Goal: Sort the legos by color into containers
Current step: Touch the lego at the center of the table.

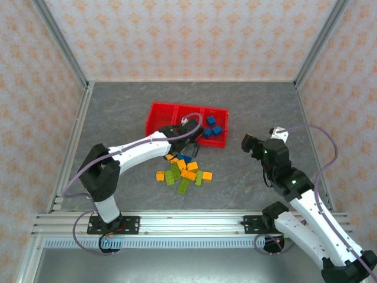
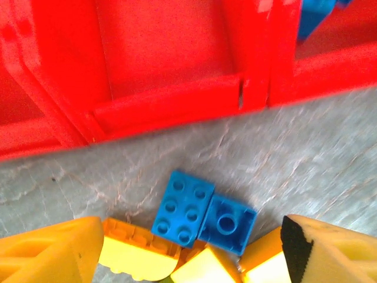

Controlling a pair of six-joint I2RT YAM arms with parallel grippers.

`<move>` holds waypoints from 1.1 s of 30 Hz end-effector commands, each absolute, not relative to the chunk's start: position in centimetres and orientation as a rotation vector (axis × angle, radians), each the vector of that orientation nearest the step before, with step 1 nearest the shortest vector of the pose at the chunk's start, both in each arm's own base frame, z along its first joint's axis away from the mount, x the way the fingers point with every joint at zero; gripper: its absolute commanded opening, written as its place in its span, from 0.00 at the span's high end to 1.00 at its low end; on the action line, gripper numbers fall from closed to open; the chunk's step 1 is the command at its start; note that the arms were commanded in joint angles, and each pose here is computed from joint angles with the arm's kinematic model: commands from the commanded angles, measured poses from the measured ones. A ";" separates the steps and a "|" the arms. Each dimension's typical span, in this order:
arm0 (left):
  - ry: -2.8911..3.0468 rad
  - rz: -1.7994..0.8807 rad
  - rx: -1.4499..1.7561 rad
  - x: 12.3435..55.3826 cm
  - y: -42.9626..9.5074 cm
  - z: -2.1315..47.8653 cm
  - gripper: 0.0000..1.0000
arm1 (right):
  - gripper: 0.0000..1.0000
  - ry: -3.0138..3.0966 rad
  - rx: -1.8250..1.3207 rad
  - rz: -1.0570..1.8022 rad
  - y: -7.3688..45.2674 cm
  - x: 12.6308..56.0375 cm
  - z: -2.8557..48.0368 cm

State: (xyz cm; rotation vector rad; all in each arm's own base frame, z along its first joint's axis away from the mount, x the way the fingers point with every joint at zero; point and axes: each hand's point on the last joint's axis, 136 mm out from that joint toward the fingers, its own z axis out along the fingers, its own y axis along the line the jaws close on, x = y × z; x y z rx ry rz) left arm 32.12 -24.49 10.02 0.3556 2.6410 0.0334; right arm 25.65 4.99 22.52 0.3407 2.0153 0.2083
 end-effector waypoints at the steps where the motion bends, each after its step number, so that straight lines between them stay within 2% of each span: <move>1: 2.640 0.005 0.404 32.1 -25.0 9.2 0.23 | 0.00 2.014 0.361 0.200 4.7 25.7 22.1; 5: 2.673 -0.039 0.445 31.7 -25.8 8.0 0.37 | 0.00 2.015 0.365 0.195 4.7 25.7 22.0; 10: 2.703 -0.089 0.465 31.3 -26.8 7.0 0.46 | 0.00 2.015 0.368 0.192 4.6 25.7 21.9; 22: 2.752 -0.168 0.487 30.8 -28.6 5.2 0.58 | 0.00 2.018 0.369 0.189 4.6 25.7 21.8; 33: 2.790 -0.208 0.492 30.8 -30.3 3.2 0.61 | 0.00 2.016 0.371 0.186 4.6 25.7 21.9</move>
